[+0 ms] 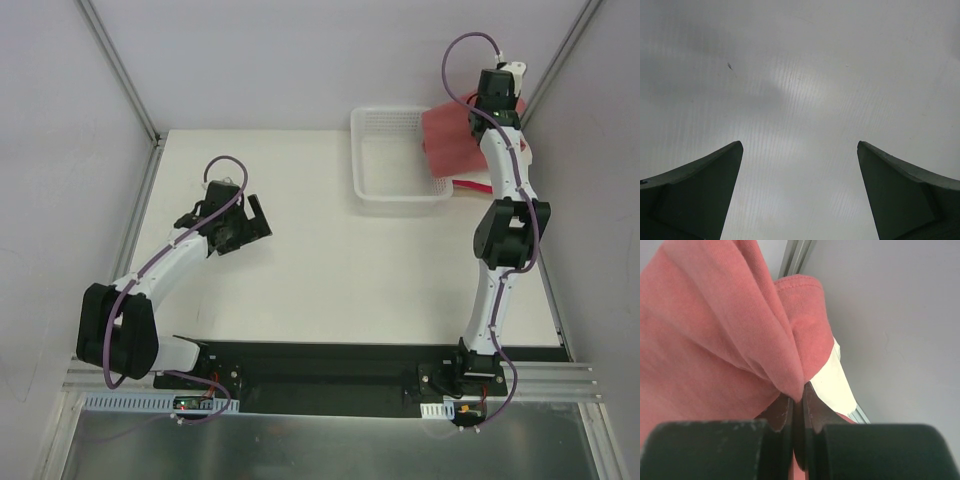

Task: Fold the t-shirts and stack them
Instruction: Put the neatly folded tshirt into the corner of the board with the right arm

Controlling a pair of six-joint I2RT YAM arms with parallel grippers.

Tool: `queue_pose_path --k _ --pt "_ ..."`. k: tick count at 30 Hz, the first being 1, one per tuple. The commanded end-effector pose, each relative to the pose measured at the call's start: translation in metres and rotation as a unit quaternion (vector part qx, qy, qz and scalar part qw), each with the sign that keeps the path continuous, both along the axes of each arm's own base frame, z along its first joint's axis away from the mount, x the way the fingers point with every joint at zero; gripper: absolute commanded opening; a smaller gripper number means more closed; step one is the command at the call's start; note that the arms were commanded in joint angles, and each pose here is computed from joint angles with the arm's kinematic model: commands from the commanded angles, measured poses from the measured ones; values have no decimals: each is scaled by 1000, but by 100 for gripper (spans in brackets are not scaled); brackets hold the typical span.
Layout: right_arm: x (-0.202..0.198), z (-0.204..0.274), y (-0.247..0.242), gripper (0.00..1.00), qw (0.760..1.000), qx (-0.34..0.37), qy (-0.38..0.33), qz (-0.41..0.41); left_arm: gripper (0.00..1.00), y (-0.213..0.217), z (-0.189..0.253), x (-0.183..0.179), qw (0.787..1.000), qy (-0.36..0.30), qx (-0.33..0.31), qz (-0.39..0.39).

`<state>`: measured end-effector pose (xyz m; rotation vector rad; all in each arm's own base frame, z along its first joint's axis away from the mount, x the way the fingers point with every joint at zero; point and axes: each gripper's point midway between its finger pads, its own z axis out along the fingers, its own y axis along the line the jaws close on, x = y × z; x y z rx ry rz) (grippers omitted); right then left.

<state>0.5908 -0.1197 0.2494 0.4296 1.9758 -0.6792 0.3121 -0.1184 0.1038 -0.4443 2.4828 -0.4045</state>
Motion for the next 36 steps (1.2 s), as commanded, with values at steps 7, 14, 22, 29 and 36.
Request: queue_pose_path --k 7,14,22,29,36 --pt "7 17 -47 1 995 29 -77 -53 99 3 9 16 1000 -9 11 10" --pt "9 -1 -60 1 996 31 -61 -57 99 1 8 21 1000 -4 11 9" --pt "4 -24 -78 1 995 45 -50 -74 99 1 3 23 1000 3 14 9" --pt "12 -43 -79 2 996 53 -37 -59 99 -1 -2 26 1000 13 13 8" --pt "9 -61 -82 9 996 59 -20 -68 99 -3 -3 27 1000 16 10 10"
